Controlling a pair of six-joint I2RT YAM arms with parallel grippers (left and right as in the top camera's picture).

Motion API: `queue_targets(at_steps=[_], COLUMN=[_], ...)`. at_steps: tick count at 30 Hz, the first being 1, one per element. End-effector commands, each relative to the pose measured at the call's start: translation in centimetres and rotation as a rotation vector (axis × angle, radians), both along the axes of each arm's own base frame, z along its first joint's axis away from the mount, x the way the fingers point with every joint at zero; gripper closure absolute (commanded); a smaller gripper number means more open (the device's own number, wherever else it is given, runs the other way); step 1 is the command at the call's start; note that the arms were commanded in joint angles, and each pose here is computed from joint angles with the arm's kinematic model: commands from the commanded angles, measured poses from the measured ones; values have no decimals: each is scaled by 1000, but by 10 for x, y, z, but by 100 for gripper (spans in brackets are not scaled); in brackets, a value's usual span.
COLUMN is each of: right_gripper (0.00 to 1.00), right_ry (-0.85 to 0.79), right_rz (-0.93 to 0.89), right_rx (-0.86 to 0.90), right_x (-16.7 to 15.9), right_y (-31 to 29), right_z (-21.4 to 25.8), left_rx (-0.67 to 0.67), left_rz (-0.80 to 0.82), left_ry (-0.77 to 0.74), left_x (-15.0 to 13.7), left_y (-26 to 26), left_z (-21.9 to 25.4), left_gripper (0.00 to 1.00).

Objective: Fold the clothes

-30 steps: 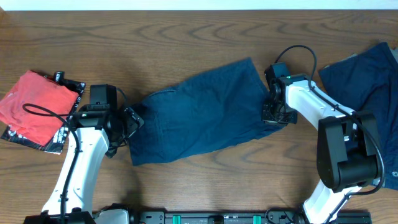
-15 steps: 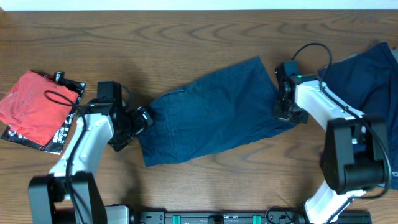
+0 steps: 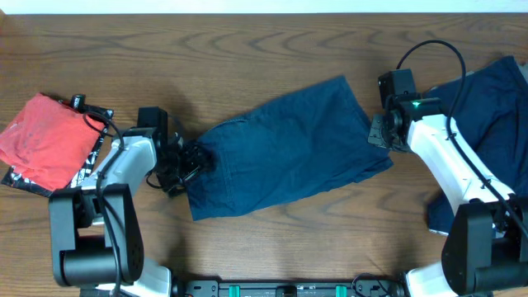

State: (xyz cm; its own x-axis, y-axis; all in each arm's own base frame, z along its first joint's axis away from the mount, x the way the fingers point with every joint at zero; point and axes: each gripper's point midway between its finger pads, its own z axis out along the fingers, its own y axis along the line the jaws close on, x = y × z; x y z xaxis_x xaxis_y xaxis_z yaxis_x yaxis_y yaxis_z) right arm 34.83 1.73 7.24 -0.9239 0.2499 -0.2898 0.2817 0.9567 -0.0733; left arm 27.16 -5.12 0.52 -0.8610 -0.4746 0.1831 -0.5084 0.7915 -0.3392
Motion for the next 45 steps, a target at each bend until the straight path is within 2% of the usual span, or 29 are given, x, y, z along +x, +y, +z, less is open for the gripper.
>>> queue_targets(at_steps=[1, 3, 4, 5, 6, 7, 12, 17, 22, 27, 38, 43, 45], right_gripper=[76, 79, 84, 91, 97, 99, 99, 99, 99, 99, 99, 99, 99], right_ry=[-26, -21, -23, -29, -36, -45, -80, -51, -30, 5, 80, 45, 28], right_rz=[130, 226, 290, 322, 344, 362, 491, 580, 693, 780, 941, 1041, 1072], right_rx=[105, 196, 256, 293, 329, 363, 500, 516, 523, 540, 573, 596, 607], right_x=[5, 4, 3, 3, 4, 4, 3, -9, -20, -32, -85, -110, -116], right_y=[23, 42, 55, 63, 70, 76, 110, 142, 187, 235, 340, 374, 384], right_z=[11, 11, 13, 15, 17, 19, 30, 26, 14, -13, -98, -96, -93], left_rx=[-8, -7, -7, -7, -7, -4, 61, 89, 85, 86, 61, 54, 9], left_rz=[-31, -54, -62, -68, -76, -86, -136, -157, -153, -151, -150, -125, -126], left_ry=[28, 10, 5, 4, 3, 4, 17, -38, -124, -186, -245, -271, -299], left_x=[-7, -5, -4, -4, -5, -5, -4, 4, 9, 7, 12, 20, 25], left_y=[-2, -2, -1, -1, -2, -1, 10, 14, 12, 11, 6, 5, -2], left_z=[-12, -11, -10, -8, -7, -3, 31, 90, 129, 145, 164, 167, 172], left_gripper=[51, 76, 90, 94, 94, 94, 94, 94, 94, 94, 94, 94, 94])
